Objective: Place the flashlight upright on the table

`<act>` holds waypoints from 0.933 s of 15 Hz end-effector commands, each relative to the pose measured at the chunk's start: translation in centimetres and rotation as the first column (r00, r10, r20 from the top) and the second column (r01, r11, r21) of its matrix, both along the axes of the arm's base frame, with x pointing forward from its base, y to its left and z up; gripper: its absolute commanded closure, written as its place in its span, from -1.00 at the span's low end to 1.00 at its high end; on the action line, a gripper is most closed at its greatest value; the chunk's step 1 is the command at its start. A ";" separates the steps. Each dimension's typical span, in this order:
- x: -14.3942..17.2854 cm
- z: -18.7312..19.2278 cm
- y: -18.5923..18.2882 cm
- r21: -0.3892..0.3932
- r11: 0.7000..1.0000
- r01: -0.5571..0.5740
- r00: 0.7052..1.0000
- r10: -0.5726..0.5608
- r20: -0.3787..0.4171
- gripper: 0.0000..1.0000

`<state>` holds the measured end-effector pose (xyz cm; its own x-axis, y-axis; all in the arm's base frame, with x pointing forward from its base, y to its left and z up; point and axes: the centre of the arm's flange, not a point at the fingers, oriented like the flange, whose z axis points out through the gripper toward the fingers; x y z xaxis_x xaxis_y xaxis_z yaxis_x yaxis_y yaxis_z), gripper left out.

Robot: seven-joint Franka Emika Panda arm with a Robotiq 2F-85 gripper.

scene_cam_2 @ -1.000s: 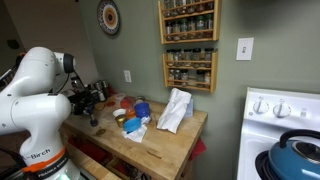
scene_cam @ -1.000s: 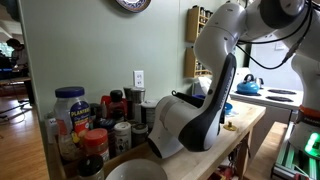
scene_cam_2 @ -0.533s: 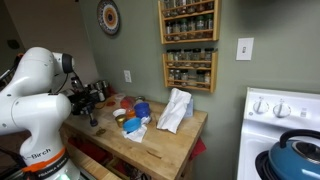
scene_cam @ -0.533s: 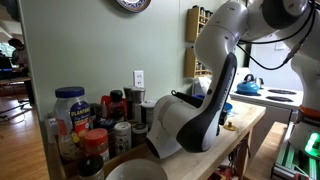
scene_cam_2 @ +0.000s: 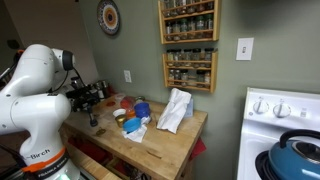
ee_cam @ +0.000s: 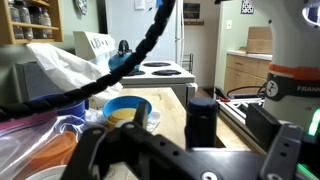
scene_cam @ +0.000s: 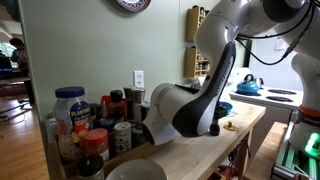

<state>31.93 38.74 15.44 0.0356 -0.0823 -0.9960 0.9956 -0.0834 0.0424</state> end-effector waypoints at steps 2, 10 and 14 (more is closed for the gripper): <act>0.0 5.6 -2.4 0.083 0.996 -0.023 1.000 0.024 -0.017 -1.00; 0.1 14.6 -4.7 0.391 0.910 0.137 0.989 -0.147 -0.004 -1.00; 0.1 18.7 -6.2 0.520 0.820 0.240 0.956 -0.293 0.021 -1.00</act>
<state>33.71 34.96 31.52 0.0977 0.3309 -0.9386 0.9545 -0.2982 -0.0058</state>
